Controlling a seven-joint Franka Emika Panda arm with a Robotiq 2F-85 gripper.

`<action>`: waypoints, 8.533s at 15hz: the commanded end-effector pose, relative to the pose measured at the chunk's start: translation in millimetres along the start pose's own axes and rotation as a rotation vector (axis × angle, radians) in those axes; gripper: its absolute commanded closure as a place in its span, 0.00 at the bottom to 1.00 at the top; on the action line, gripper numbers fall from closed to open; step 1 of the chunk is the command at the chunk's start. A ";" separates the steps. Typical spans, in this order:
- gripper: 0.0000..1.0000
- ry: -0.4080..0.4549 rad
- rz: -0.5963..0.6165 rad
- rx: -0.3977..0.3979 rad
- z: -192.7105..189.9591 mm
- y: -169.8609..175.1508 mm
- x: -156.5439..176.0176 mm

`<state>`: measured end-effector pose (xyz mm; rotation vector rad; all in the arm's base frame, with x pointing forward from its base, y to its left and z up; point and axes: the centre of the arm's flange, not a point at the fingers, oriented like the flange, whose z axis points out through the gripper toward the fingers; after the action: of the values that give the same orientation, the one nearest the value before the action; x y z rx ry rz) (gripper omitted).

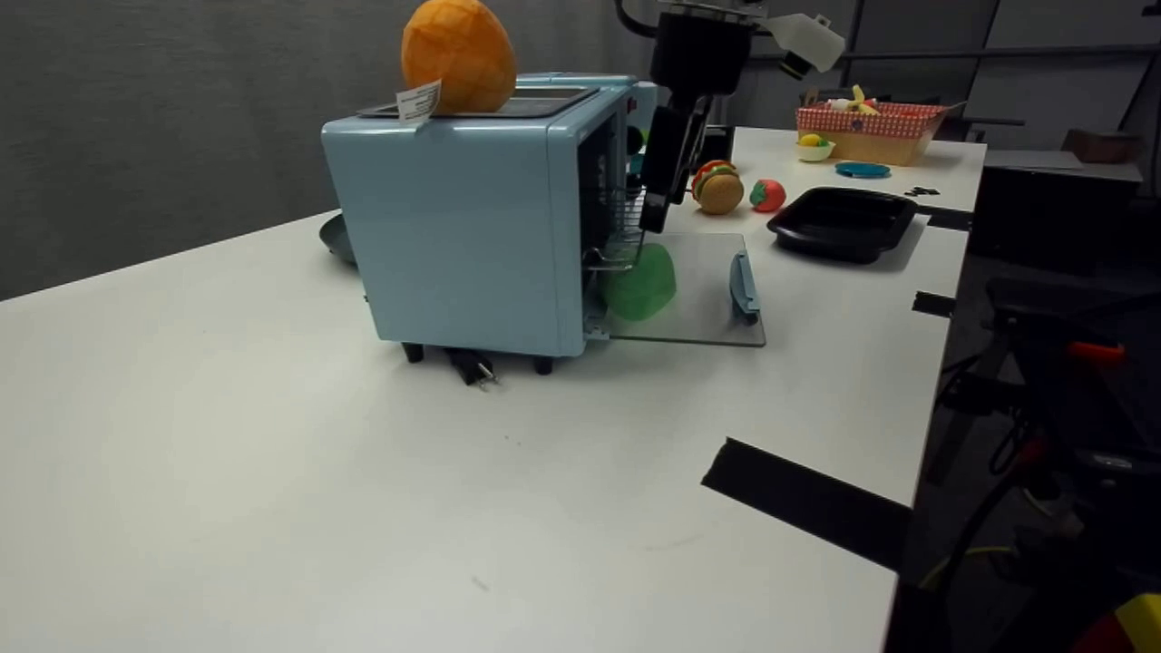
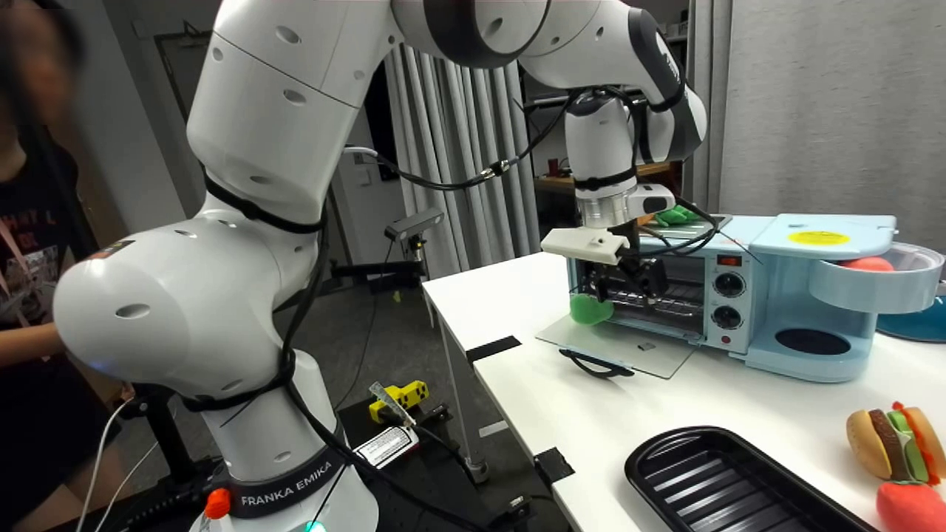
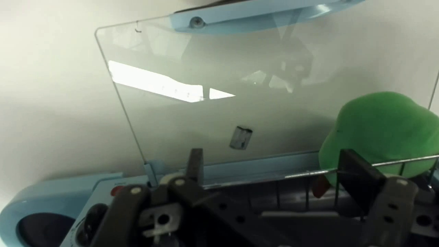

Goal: Remove the toy burger from the breakfast station oven, close the breakfast station oven door

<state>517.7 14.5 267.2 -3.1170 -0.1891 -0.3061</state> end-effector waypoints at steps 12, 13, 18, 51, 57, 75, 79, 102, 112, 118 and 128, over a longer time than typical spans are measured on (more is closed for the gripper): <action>0.00 -0.043 0.007 0.016 -8.3 4.9 5.6; 0.00 -0.043 0.007 0.016 -10.2 3.9 4.3; 0.00 -0.041 0.000 0.031 -22.3 -2.5 -2.9; 0.00 0.028 -0.039 -0.034 8.9 -5.3 56.9; 0.00 -0.018 -0.016 -0.036 -9.0 -9.5 31.0; 0.00 -0.196 0.007 -0.013 -2.5 -20.6 -76.9; 0.00 -0.245 0.027 -0.010 10.6 -18.0 -94.4; 0.00 -0.116 0.039 0.005 32.5 -33.3 -80.3; 0.00 -0.010 0.048 -0.034 -14.0 -38.8 -66.8; 0.00 0.083 0.047 -0.072 -48.8 -44.4 -47.7; 0.00 0.242 0.068 -0.064 -82.0 -48.9 -18.2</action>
<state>471.4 63.6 328.4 -3.1217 -0.1085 -0.5849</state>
